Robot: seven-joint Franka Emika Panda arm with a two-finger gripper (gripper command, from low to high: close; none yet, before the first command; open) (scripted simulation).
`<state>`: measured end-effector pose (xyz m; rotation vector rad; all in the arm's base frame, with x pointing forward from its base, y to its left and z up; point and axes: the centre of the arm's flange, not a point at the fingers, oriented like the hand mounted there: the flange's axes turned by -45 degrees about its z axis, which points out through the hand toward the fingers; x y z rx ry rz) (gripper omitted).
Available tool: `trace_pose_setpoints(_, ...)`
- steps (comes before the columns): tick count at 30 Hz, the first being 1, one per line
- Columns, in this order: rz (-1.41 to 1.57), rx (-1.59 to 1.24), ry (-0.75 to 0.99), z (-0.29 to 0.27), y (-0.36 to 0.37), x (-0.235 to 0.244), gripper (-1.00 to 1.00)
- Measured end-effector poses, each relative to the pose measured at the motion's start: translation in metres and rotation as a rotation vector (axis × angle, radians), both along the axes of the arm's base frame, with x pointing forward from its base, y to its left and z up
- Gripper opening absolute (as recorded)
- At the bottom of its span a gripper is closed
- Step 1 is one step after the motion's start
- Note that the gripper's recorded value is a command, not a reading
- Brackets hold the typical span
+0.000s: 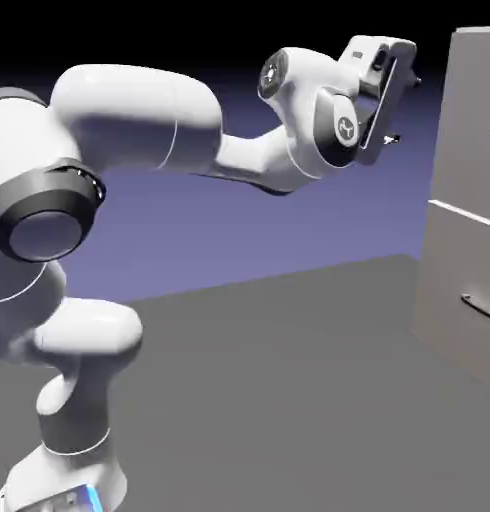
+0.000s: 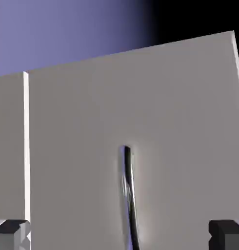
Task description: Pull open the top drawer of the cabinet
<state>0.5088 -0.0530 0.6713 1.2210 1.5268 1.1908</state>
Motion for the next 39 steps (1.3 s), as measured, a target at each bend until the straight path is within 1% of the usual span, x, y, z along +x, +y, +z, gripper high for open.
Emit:
trace_pose_setpoints(8, 0.053, -0.455, -0.118, -0.011, -0.021, 0.047, 0.00)
trace_pose_setpoints(19, 0.125, -1.176, -0.216, -0.050, -0.030, 0.114, 0.00)
trace_pose_setpoints(30, 0.226, -1.998, -0.271, -0.088, -0.018, 0.169, 0.00)
trace_pose_setpoints(39, 0.302, -2.734, -0.290, -0.095, 0.005, 0.201, 0.00)
